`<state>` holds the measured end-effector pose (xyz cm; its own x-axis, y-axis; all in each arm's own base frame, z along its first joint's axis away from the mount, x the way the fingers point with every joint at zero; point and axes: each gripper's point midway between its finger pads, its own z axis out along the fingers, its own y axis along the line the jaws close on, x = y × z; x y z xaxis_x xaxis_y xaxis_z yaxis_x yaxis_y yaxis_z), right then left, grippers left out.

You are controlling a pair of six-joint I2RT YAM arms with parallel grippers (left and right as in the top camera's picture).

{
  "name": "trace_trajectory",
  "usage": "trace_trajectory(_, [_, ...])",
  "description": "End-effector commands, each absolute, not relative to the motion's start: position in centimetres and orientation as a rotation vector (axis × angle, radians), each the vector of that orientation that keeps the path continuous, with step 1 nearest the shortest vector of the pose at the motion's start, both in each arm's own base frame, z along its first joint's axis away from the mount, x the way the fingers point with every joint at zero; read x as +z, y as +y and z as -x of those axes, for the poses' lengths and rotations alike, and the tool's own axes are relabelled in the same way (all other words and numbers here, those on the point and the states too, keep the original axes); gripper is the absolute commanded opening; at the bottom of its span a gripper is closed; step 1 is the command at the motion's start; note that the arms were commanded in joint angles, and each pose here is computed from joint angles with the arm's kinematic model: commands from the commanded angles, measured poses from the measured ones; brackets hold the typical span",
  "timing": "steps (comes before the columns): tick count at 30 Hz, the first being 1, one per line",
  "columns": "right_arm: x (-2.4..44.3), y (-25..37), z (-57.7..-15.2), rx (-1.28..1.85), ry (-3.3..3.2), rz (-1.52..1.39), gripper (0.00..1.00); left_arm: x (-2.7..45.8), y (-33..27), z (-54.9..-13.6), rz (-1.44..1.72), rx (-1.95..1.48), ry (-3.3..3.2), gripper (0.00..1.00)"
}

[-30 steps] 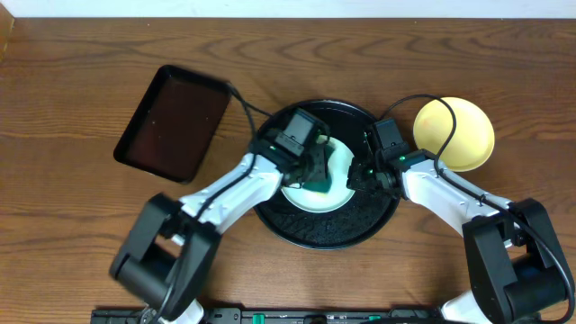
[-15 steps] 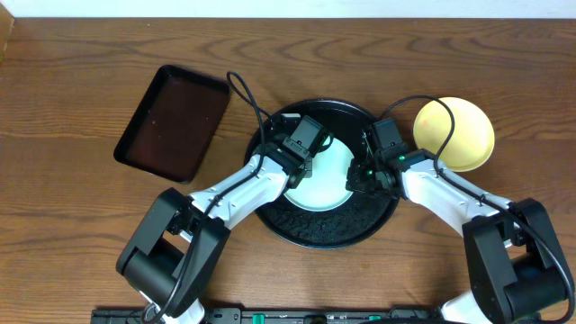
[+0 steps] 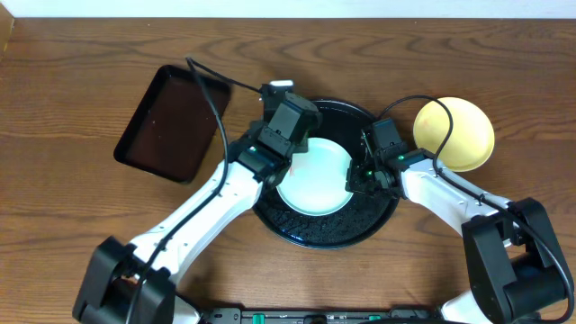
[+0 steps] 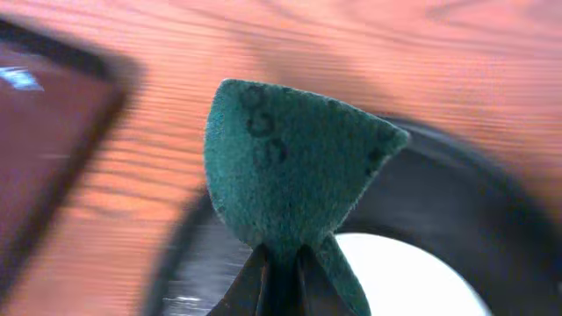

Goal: Clean dirty plates on tray and stack at the side
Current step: 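Scrub the pale green plate with the sponge while the right gripper holds it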

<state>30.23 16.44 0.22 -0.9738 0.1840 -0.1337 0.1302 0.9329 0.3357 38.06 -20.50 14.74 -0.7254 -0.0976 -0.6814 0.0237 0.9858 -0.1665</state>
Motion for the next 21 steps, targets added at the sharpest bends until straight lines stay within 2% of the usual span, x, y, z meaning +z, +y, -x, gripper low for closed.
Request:
trace_trajectory(1, [-1.1, 15.4, -29.5, 0.409, 2.969, -0.224, 0.01, 13.3, -25.0, -35.7, 0.058, -0.561, 2.517, 0.08])
trace_trajectory(8, [-1.1, 15.4, -29.4, 0.414, 2.971, -0.223, 0.01, 5.9, -26.7, -33.2, 0.092, -0.641, 2.763, 0.08])
trace_trajectory(14, [-1.1, 15.4, -29.4, 0.412, 2.973, -0.223, 0.01, 1.5, -25.8, -32.5, 0.024, -0.522, 2.859, 0.08])
trace_trajectory(21, [-1.2, 15.3, -29.2, 0.407, 2.982, -0.224, 0.01, 0.9, -18.1, -34.0, 0.067, 0.084, 2.772, 0.07])
